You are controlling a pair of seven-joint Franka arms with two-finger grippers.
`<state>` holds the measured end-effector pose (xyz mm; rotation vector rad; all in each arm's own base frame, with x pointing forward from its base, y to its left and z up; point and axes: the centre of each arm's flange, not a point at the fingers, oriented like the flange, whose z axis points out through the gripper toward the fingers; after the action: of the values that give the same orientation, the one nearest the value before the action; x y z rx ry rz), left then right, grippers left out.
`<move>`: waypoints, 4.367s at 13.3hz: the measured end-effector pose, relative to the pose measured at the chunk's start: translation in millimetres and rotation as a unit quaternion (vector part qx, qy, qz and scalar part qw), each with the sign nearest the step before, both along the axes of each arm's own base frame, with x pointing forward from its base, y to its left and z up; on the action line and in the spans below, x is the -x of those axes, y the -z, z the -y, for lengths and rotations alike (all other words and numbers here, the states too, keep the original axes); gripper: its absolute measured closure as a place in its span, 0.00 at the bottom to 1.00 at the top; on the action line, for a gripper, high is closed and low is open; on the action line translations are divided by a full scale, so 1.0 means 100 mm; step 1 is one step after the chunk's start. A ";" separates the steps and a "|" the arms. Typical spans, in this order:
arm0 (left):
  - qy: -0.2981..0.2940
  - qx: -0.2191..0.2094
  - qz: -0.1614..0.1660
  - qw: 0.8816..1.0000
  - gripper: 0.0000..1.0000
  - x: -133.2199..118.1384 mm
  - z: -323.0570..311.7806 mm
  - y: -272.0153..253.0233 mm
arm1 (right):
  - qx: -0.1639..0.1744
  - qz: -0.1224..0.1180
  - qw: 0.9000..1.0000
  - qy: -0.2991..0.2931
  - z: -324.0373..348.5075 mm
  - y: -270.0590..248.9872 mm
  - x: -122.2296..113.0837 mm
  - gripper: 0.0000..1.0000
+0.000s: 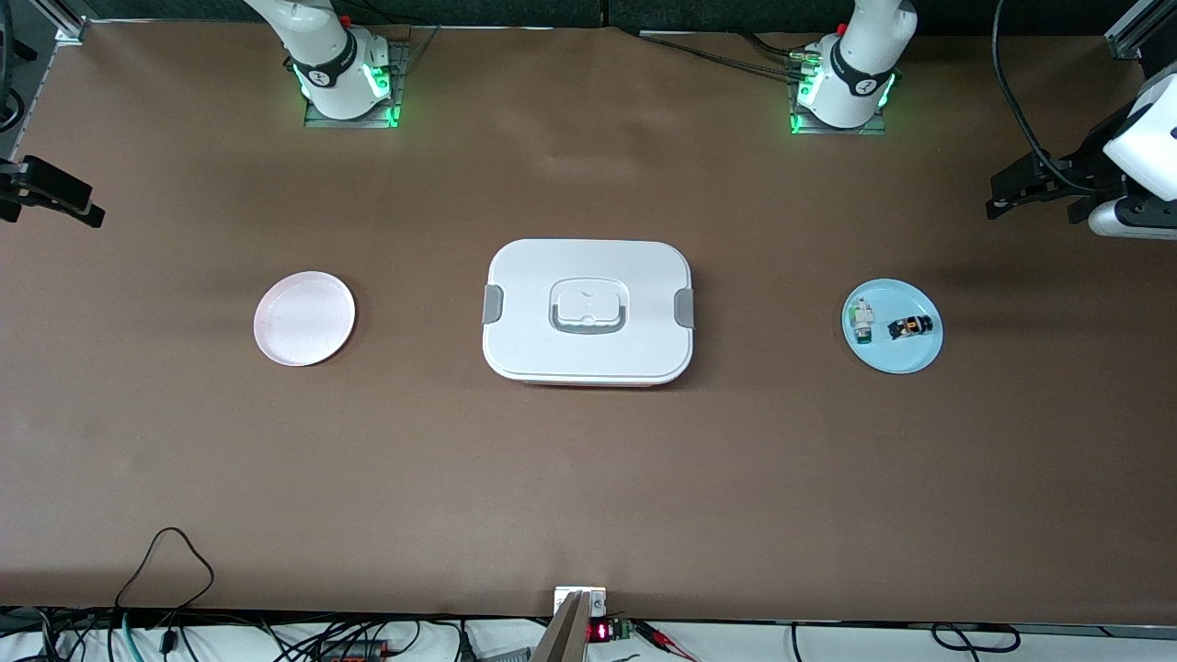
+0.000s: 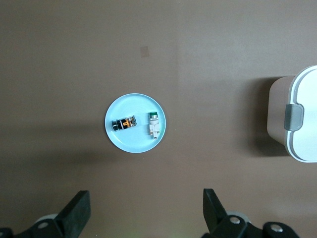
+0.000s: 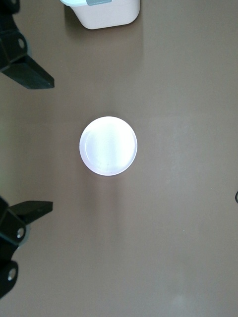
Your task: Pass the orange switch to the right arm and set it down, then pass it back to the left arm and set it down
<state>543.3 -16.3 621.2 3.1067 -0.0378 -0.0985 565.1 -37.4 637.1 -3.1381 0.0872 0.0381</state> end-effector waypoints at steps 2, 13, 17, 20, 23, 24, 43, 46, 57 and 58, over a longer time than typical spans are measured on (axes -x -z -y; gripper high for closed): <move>0.000 0.000 0.000 1.000 0.00 0.00 0.00 0.00 | 0.000 -0.002 1.000 0.001 0.02 0.02 -0.01 0.00; 0.000 0.000 0.000 1.000 0.00 0.00 0.00 0.00 | -0.004 -0.024 1.000 -0.008 -0.07 0.28 -0.14 0.00; 0.000 0.000 0.000 1.000 0.00 0.00 0.00 0.00 | -0.013 -0.022 1.000 -0.008 -0.08 0.26 -0.13 0.00; -0.003 0.000 -0.001 1.000 0.00 0.00 -0.04 0.01 | -0.013 -0.019 1.000 -0.007 -0.08 0.23 -0.12 0.00; -0.005 0.000 -0.001 1.000 0.00 -0.01 -0.06 0.01 | -0.013 -0.016 1.000 -0.007 -0.08 0.19 -0.11 0.00; -0.006 0.000 -0.002 1.000 0.00 -0.01 -0.07 0.02 | -0.013 -0.016 1.000 -0.007 -0.08 0.19 -0.10 0.00; 0.027 -0.023 -0.113 0.993 0.00 -0.44 -0.86 2.03 | -0.013 -0.016 1.000 -0.007 -0.08 0.19 -0.10 0.00; 0.030 -0.027 -0.090 0.995 0.00 -0.33 -0.83 2.67 | -0.013 -0.017 1.000 -0.007 -0.08 0.19 -0.10 0.00; -0.086 -0.034 -0.053 0.994 0.00 -0.01 -0.96 3.68 | -0.014 -0.021 1.000 -0.008 -0.08 0.19 -0.09 0.00; -0.092 -0.034 -0.049 0.994 0.00 -0.02 -0.96 3.71 | -0.014 -0.021 1.000 -0.008 -0.08 0.19 -0.09 0.00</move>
<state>545.1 79.6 250.5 3.1488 0.2604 -0.2510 574.2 -29.5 617.7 -3.1109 0.0619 0.1048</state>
